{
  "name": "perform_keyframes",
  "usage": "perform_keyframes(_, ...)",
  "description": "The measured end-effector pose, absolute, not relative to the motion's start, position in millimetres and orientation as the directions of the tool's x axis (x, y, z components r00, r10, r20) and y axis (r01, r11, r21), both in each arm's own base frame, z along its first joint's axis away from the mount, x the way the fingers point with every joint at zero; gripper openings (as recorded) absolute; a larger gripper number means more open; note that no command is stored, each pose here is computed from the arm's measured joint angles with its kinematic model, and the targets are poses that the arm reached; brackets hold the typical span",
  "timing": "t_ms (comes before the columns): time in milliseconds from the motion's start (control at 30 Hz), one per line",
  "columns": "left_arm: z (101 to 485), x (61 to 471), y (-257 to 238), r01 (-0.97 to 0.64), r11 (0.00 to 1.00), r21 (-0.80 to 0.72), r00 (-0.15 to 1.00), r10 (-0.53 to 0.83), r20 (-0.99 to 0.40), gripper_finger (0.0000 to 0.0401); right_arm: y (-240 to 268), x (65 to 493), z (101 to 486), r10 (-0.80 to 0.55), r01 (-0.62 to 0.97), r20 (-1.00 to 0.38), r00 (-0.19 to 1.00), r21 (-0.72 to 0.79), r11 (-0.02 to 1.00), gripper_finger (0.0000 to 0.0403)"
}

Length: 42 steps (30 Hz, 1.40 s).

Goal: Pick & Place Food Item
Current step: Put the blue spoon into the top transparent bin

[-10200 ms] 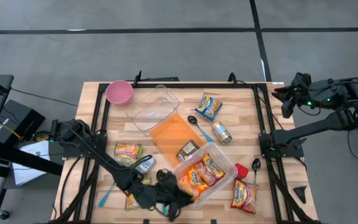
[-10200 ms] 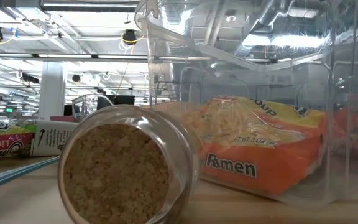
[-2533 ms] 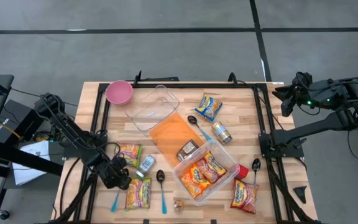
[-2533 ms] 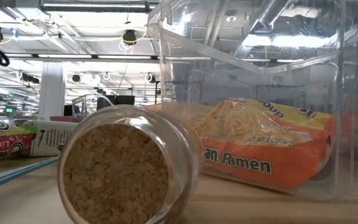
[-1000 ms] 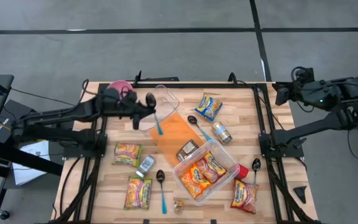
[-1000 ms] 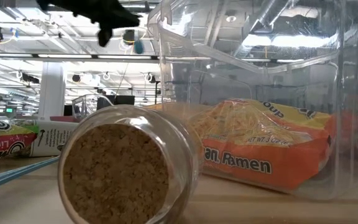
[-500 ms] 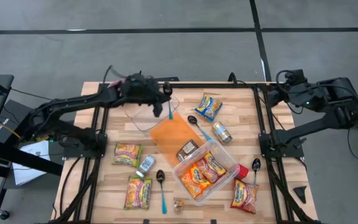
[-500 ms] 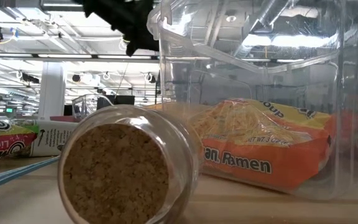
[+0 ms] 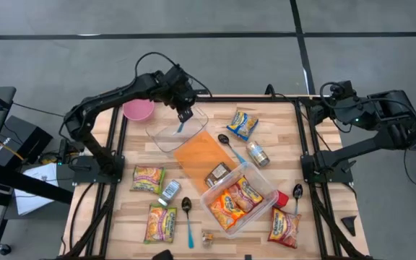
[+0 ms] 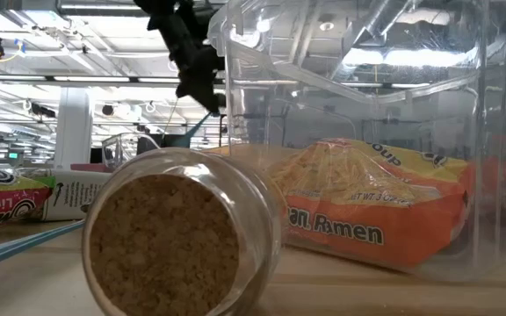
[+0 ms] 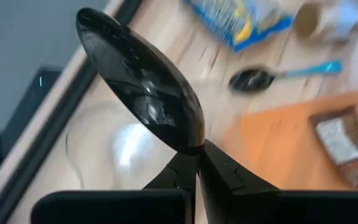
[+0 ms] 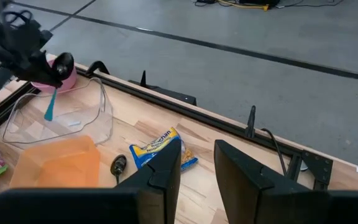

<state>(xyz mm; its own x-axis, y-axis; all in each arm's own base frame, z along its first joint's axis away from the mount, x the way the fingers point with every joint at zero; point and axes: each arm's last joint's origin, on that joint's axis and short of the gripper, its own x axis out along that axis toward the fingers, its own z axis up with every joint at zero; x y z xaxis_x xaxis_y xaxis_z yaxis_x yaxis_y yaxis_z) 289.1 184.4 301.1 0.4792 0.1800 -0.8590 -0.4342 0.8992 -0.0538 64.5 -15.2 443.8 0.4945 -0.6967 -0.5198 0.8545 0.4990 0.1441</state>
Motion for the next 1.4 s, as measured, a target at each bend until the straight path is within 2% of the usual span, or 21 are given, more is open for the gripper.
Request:
perform_keyframes(500, 246.3, 271.1, 187.5, -0.485, 0.869, -0.102, 0.325, 0.071, -0.943, 0.0000, -15.4, 64.3, 443.8, -0.700, 0.850, -0.517, 0.492, 0.114, 0.514, 0.0093)
perform_keyframes(1000, 209.0, 271.0, 190.4, -0.512, 0.848, -0.139, 0.344, 0.055, -0.937, 0.0000, -15.4, 64.3, 443.9, -0.702, 0.849, -0.516, 0.491, 0.104, 0.517, 0.0093)
perform_keyframes(1400, 206.7, 270.4, 189.2, -0.522, 0.841, -0.144, 0.339, 0.050, -0.939, 0.0000, -15.5, 64.2, 443.9, -0.705, 0.849, -0.513, 0.489, 0.097, 0.519, 0.0093)
